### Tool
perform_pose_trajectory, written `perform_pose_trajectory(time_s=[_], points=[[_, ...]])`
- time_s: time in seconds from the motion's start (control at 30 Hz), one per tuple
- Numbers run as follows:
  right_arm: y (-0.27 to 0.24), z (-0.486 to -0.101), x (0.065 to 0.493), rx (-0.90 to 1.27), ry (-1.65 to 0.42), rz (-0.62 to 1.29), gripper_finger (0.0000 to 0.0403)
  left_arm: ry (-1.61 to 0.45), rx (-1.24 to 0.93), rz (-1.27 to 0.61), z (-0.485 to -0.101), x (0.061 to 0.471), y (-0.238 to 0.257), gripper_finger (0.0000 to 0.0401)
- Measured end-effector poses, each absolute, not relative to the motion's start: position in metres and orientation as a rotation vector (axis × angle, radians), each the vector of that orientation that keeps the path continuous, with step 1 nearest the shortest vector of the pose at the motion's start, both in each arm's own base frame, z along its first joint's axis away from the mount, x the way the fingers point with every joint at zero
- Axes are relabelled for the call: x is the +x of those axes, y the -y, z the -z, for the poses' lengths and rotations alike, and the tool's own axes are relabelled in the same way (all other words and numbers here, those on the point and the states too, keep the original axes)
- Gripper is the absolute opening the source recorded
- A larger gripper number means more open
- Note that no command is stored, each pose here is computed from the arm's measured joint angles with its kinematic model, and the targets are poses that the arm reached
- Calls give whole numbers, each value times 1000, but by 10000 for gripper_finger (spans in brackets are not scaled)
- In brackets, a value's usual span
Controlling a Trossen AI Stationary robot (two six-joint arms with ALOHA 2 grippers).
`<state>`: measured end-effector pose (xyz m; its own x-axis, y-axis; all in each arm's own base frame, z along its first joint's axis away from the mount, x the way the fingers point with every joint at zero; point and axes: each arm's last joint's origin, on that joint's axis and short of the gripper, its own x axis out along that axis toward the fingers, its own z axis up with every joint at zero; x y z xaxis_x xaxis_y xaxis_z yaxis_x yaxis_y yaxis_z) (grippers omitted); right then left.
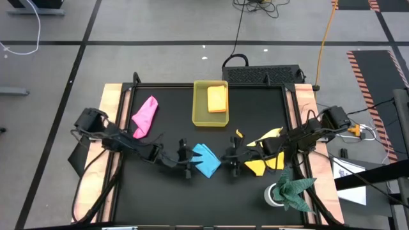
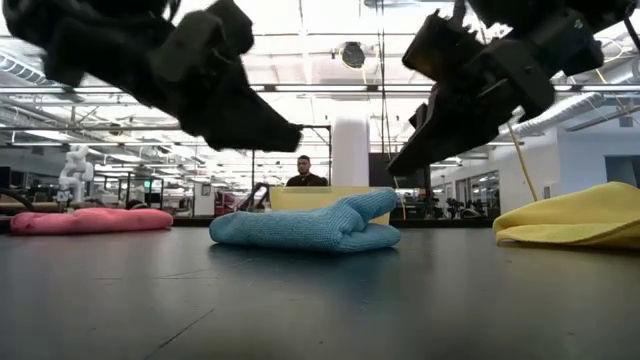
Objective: Fold microfiber towels
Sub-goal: Fold the blue towel, then put the blue towel into the yellow bin
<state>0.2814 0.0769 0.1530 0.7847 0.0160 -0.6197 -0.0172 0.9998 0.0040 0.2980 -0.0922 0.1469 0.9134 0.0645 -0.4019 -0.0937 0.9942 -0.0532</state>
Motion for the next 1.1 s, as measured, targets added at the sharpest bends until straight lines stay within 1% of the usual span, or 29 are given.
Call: perform_pose_trajectory(time_s=[0.17, 0.3, 0.4, 0.53, 0.67, 0.77, 0.83, 0.93, 1.1], points=[[-89, -151, 279, -69, -672, -105, 0, -371, -100, -77, -124, 317, 79, 143], [-100, -153, 277, -127, -643, -160, 9, -397, -138, -48, -107, 337, 70, 143], [-109, -153, 275, -198, -612, -214, 32, -431, -163, -1, -94, 351, 67, 143], [-121, -150, 277, -297, -552, -275, 81, -452, -175, 34, -86, 364, 67, 143], [-127, -138, 285, -384, -498, -305, 141, -475, -177, 33, -89, 368, 68, 143], [-128, -124, 289, -438, -502, -318, 180, -479, -197, 33, -100, 367, 70, 143], [-128, -118, 290, -483, -504, -329, 199, -506, -195, 36, -111, 362, 72, 143], [-128, -116, 291, -539, -499, -325, 214, -546, -202, 20, -128, 354, 77, 143], [-120, -116, 294, -581, -496, -303, 211, -644, -162, -94, -145, 334, 87, 143]])
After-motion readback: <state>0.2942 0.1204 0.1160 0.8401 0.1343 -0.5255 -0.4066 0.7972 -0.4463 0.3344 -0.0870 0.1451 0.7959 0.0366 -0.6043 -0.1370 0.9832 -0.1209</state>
